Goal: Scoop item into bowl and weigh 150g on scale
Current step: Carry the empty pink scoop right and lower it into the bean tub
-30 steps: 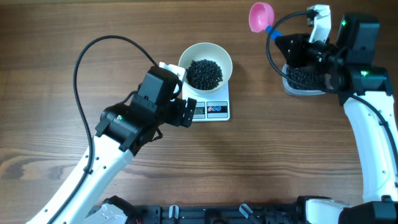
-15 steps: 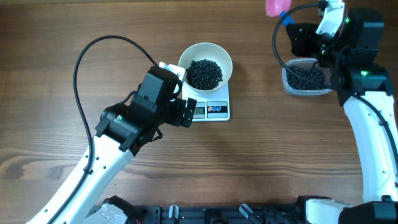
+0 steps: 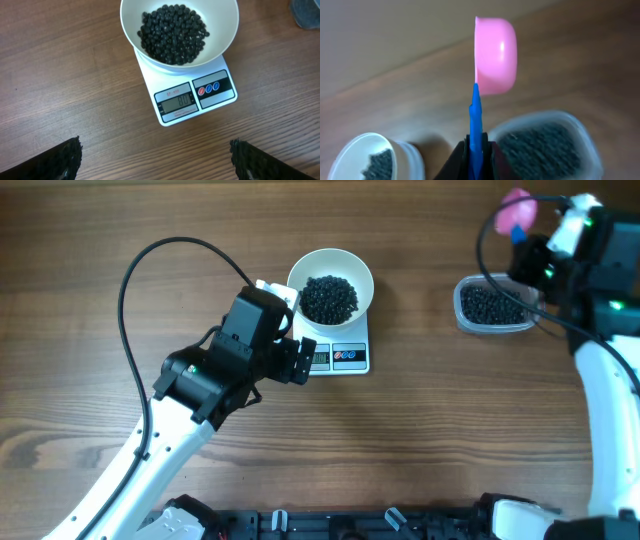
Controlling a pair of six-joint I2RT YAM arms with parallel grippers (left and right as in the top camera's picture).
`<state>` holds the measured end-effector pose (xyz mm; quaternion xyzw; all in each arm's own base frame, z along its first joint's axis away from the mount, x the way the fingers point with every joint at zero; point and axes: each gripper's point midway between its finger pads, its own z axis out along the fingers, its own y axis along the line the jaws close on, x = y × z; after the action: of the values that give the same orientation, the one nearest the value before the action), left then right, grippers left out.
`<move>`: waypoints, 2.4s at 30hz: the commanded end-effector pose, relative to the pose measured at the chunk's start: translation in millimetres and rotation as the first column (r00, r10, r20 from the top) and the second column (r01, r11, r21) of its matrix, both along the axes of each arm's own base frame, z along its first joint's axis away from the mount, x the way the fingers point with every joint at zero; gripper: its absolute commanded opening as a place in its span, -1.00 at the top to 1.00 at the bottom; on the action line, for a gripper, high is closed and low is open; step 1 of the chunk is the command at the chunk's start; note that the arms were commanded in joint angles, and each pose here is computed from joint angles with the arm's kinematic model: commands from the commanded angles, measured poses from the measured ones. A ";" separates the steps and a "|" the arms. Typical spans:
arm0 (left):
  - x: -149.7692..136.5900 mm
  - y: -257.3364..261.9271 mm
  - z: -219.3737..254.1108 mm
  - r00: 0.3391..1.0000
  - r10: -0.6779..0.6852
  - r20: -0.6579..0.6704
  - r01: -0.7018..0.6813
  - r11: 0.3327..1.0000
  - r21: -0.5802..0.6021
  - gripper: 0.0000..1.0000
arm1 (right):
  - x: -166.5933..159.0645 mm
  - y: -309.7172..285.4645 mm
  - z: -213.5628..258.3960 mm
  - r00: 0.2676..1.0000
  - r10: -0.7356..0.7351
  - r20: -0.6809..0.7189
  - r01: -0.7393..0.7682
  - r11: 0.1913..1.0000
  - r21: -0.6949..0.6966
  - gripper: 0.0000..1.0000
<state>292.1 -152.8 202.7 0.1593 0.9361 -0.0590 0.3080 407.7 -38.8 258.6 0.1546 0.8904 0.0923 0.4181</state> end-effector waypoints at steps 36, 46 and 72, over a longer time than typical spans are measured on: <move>-0.4 -0.6 -2.4 1.000 -0.015 -0.006 0.015 1.000 0.002 -1.00 | -44.5 -48.5 -94.1 0.850 0.348 -0.396 -0.459 0.858 -0.230 0.91; -0.4 -0.6 -2.5 1.000 -0.015 -0.006 0.015 1.000 0.003 -1.00 | -40.8 -60.2 -118.1 0.823 0.326 -0.464 -0.471 0.849 -0.238 0.91; -0.4 -0.6 -2.5 1.000 -0.015 -0.006 0.015 1.000 0.003 -1.00 | -30.7 -18.6 -146.5 0.776 0.470 -0.420 -0.534 0.844 -0.041 0.91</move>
<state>292.1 -152.9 202.6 0.1594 0.9361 -0.0593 0.3079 370.4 -72.0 120.1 -0.1063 0.9727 0.0551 0.1990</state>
